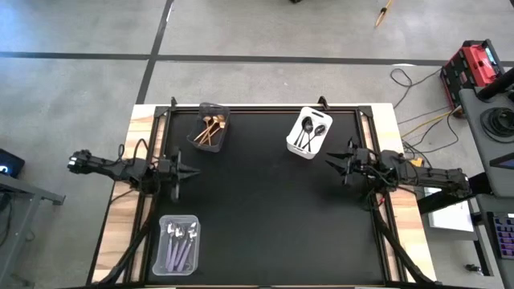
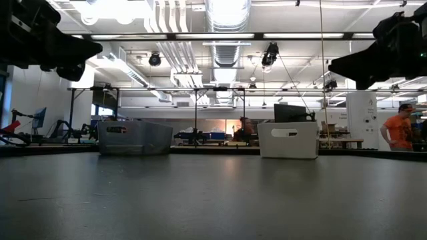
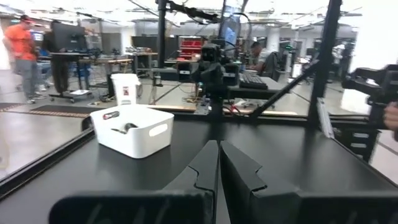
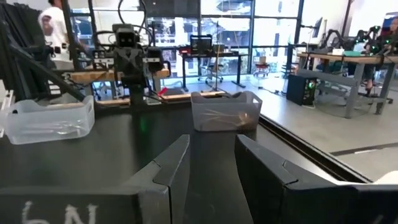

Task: Sort silverware by color (type)
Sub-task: Return to Home Position

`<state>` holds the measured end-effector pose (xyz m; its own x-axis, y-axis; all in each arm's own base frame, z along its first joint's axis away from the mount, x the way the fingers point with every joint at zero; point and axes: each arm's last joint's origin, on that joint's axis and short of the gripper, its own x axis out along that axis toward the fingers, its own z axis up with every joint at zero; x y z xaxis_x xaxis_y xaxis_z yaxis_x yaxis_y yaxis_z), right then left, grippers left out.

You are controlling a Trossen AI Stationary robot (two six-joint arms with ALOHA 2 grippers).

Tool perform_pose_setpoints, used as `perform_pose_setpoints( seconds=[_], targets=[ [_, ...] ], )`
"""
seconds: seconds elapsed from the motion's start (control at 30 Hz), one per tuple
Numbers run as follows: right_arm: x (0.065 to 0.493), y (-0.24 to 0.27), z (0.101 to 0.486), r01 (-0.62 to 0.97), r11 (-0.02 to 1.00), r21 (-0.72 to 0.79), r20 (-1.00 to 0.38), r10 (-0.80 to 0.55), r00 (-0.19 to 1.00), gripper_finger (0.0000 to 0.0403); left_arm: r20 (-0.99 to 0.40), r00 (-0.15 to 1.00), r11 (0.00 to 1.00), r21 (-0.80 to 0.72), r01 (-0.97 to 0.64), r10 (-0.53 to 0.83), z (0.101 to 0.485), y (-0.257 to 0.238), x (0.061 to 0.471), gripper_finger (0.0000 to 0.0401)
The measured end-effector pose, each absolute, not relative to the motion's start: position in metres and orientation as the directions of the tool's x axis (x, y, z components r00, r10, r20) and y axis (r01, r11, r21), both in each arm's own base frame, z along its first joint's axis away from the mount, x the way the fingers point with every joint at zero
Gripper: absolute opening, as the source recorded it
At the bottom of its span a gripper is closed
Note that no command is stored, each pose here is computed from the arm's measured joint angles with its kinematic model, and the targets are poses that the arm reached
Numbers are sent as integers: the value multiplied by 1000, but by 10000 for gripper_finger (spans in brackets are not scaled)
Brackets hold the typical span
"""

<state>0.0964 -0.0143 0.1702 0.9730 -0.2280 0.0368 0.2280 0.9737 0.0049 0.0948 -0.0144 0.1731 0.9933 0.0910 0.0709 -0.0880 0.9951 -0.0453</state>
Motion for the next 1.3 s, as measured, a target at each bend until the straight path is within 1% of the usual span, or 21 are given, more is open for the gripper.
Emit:
perform_pose_setpoints(
  seconds=[0.13, 0.4, 0.5, 0.57, 0.63, 0.77, 0.83, 1.3],
  targets=[
    [97, -14, 169, 216, 976, -19, 27, -216, 976, 118, 66, 996, 998, -38, -50, 52, 173, -16, 95, 0],
    [97, -14, 169, 229, 973, -17, 22, -228, 973, 118, 68, 996, 998, -23, -52, 54, 173, -15, 95, 0],
    [97, -15, 169, 234, 972, 6, 22, -234, 972, 118, 64, 992, 994, -26, -107, 108, 173, -14, 95, 0],
    [97, -15, 169, 235, 972, -21, 22, -235, 972, 118, 61, 981, 982, -44, -183, 185, 173, -12, 95, 0],
    [97, -15, 169, 237, 969, -63, 21, -237, 971, 118, 59, 974, 975, -72, -212, 217, 173, -11, 95, 0],
    [97, -15, 169, 238, 963, -123, 21, -237, 971, 118, 53, 975, 969, -133, -208, 217, 172, -11, 95, 0],
    [97, -15, 169, 238, 962, -133, 21, -237, 971, 118, 51, 975, 968, -138, -208, 216, 172, -11, 95, 0],
    [97, -15, 169, 240, 963, -120, 23, -239, 971, 118, 52, 975, 968, -140, -208, 216, 172, -11, 95, 0]
  ],
)
